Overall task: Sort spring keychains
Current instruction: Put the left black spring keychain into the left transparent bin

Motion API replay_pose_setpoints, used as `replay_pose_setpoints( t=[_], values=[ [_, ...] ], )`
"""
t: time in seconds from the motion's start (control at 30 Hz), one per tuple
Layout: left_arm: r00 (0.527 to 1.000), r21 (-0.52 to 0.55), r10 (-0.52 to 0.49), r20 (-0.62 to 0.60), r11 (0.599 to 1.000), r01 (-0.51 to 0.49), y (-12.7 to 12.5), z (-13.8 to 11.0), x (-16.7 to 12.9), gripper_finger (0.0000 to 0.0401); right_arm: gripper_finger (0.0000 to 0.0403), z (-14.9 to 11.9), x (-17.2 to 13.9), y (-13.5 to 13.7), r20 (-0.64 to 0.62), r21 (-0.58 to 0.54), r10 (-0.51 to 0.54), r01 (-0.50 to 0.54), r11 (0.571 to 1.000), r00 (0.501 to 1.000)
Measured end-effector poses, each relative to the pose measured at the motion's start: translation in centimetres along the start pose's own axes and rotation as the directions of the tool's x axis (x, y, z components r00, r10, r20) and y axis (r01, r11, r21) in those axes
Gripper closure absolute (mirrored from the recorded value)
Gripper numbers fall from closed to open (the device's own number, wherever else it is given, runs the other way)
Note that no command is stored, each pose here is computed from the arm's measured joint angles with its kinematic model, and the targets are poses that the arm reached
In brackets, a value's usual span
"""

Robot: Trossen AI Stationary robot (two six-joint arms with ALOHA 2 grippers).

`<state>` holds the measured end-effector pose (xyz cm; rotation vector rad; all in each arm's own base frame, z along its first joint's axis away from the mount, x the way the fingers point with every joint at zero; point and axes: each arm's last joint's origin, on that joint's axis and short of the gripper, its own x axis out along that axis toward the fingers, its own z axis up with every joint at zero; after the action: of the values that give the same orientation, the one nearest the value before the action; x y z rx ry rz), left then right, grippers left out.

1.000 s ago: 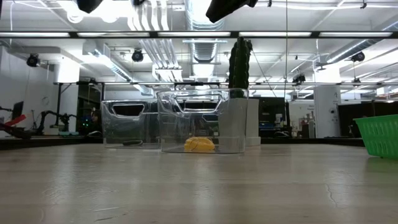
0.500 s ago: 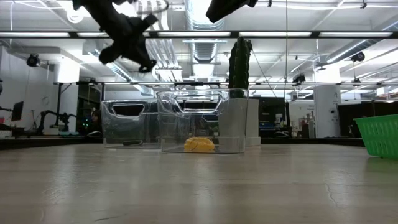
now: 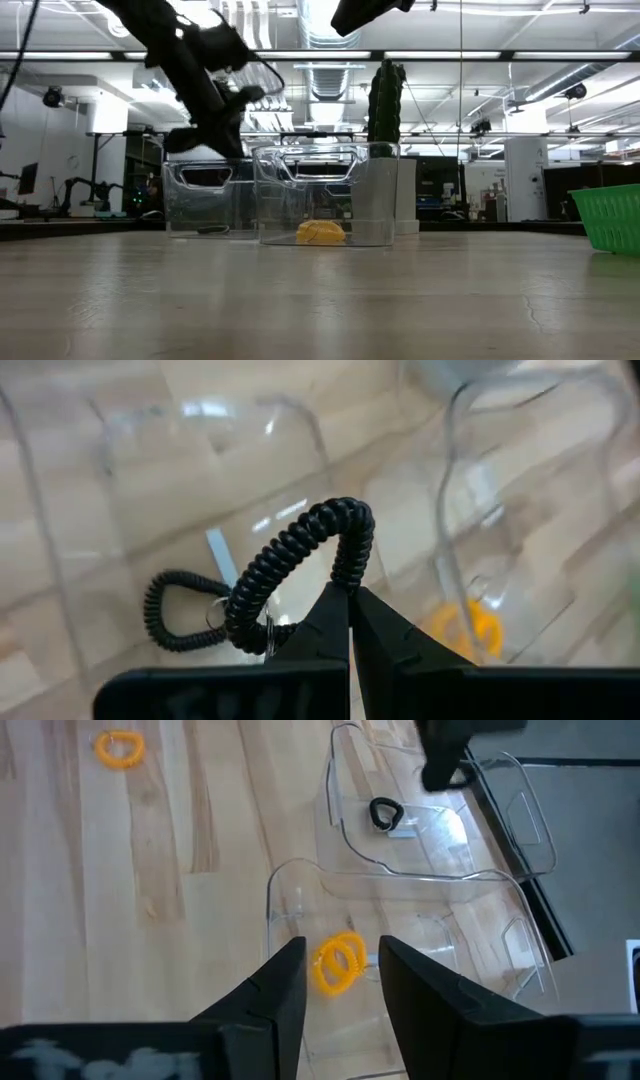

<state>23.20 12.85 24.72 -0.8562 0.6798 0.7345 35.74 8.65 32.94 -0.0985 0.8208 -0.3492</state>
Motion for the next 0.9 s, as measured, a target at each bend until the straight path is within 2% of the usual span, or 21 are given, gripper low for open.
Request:
replay_pose_setpoints(
  t=[0.17, 0.37, 0.9],
  values=[
    [0.995, -0.009, 0.023, -0.096, 1.0, -0.024, 0.3, -0.4, 3.1, 0.0401, 0.0274, 0.0, 0.0, 0.0, 0.0, 0.002, 0.001, -0.001, 1.0, 1.0],
    [0.986, -0.01, 0.066, -0.155, 0.998, -0.069, 0.7, -0.9, 5.1, 0.0401, 0.0275, 0.0, 0.0, 0.0, 0.0, 0.019, 0.0, 0.0, 1.0, 1.0],
    [0.98, -0.011, 0.095, -0.178, 0.995, -0.098, 1.0, -1.1, 6.1, 0.0382, 0.0273, 0.0, 0.0, 0.0, 0.0, 0.019, 0.0, 0.0, 1.0, 1.0]
  ],
)
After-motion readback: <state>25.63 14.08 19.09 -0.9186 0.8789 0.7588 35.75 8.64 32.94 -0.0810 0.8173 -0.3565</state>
